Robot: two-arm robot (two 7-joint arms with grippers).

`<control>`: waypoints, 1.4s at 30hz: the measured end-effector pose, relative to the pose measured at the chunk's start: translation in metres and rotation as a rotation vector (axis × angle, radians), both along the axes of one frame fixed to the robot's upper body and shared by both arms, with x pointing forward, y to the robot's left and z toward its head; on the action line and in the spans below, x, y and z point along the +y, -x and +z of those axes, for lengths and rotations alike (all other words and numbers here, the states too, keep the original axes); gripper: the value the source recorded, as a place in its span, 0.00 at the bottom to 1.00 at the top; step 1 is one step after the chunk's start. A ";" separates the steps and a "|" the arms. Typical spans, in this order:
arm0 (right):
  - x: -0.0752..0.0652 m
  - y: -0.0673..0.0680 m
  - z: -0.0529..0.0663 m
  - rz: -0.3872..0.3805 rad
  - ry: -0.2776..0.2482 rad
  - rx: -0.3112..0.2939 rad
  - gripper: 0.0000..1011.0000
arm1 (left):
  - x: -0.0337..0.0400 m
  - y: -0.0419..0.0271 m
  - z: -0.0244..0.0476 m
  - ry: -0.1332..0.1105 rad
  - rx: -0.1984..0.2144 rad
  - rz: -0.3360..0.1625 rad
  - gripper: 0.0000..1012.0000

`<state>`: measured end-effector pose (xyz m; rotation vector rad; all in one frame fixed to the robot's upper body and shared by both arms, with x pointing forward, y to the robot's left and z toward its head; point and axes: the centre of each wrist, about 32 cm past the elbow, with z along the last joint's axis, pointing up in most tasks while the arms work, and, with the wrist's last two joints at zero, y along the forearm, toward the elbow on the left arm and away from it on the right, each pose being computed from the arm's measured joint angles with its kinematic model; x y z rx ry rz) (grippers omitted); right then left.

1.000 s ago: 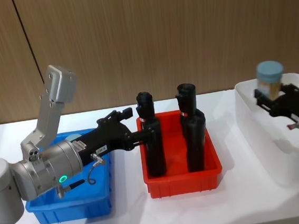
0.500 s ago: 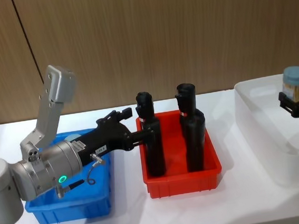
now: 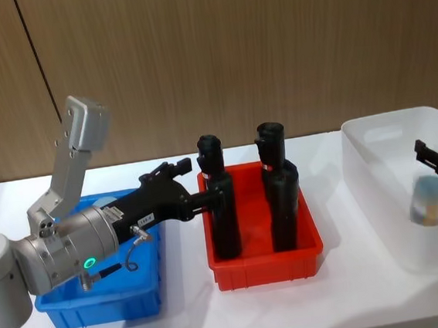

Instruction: Pick the cotton swabs from the blue box and place them into the white box.

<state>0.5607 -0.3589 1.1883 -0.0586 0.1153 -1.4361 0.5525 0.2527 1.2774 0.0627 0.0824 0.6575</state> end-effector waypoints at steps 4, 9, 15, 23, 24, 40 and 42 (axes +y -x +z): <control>-0.002 0.000 0.000 -0.004 -0.004 0.000 0.90 | 0.0000 0.0000 0.0000 0.000 0.000 0.000 0.99; -0.003 0.000 -0.001 -0.007 -0.007 -0.005 0.99 | 0.0000 0.0000 0.0000 0.000 0.000 0.000 0.99; -0.004 0.001 -0.001 -0.008 -0.008 -0.010 0.99 | 0.0000 0.0000 0.0000 0.000 0.000 0.000 0.99; -0.005 0.002 -0.002 -0.008 -0.008 -0.018 0.99 | 0.0000 0.0000 0.0000 0.000 0.000 0.000 0.99; -0.005 0.002 -0.002 -0.007 -0.008 -0.020 0.99 | 0.0000 0.0000 0.0000 0.000 0.000 0.000 0.99; -0.004 0.003 -0.002 -0.005 -0.007 -0.028 0.99 | -0.0003 0.0003 -0.0007 -0.001 -0.001 0.003 0.99; -0.003 0.004 -0.002 -0.001 -0.006 -0.030 0.99 | -0.0008 0.0007 -0.0015 -0.003 -0.003 0.008 0.99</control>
